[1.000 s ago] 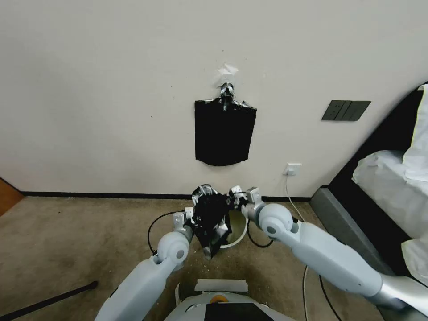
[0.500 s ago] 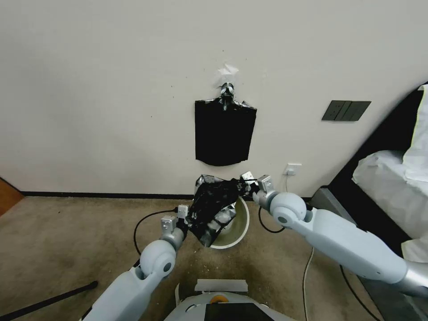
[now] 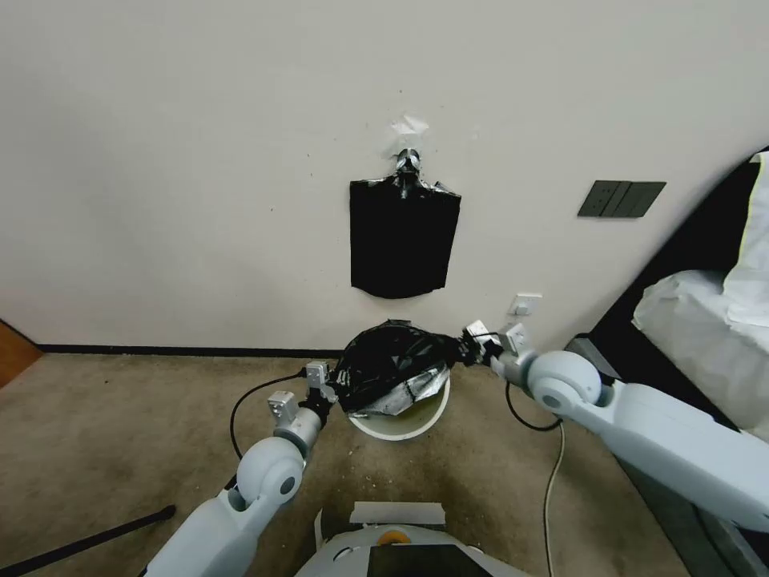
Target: Place a trash bag onto the trash bin.
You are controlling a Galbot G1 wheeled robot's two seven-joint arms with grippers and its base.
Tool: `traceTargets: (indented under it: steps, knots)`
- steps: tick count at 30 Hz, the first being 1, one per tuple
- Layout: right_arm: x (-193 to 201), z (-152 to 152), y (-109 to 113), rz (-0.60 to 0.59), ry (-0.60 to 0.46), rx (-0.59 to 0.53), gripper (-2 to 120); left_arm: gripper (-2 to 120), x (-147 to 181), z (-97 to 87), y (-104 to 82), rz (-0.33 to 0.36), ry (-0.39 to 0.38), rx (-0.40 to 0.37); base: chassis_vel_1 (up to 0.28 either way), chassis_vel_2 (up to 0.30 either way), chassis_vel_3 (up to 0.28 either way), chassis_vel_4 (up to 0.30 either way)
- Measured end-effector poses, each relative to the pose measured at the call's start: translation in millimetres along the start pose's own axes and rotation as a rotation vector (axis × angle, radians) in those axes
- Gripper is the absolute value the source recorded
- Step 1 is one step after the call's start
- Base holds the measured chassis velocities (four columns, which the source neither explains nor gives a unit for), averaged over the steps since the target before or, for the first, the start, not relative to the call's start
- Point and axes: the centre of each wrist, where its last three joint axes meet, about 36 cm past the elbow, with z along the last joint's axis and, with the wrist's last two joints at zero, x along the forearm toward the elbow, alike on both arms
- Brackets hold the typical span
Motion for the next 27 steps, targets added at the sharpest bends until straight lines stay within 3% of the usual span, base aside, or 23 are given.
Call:
traceTargets:
  steps: [8, 10, 12, 18, 23, 26, 27]
  knots:
    - [-21.3, 21.7, 23.7, 0.063, -0.147, -0.160, 0, 1, 11.4, -2.4, 4.4, -0.025, 0.038, -0.014, 0.000, 0.000, 0.000, 0.000]
    - [-21.5, 26.7, 29.2, 0.093, -0.173, -0.197, 12, 1, 12.5, -3.7, 7.0, -0.050, 0.055, -0.024, 0.000, 0.000, 0.000, 0.000]
    - [-19.9, 30.9, 31.7, 0.104, -0.174, -0.199, 15, 1, 12.8, -5.0, 8.7, -0.063, 0.059, -0.029, 0.000, 0.000, 0.000, 0.000]
    - [-3.0, 51.6, 45.3, 0.148, -0.189, -0.151, 40, 1, 13.2, -9.2, 12.5, -0.118, 0.092, -0.043, 0.000, 0.000, 0.000, 0.000]
    - [15.0, 52.8, 54.7, 0.159, -0.236, -0.112, 53, 1, 13.0, -11.1, 14.9, -0.142, 0.106, -0.043, 0.000, 0.000, 0.000, 0.000]
    - [31.4, 65.3, 61.5, 0.158, -0.302, 0.025, 68, 1, 12.4, -14.1, 16.5, -0.152, 0.121, -0.046, 0.000, 0.000, 0.000, 0.000]
    - [31.4, 65.3, 61.5, 0.158, -0.302, 0.025, 68, 1, 12.4, -14.1, 16.5, -0.152, 0.121, -0.046, 0.000, 0.000, 0.000, 0.000]
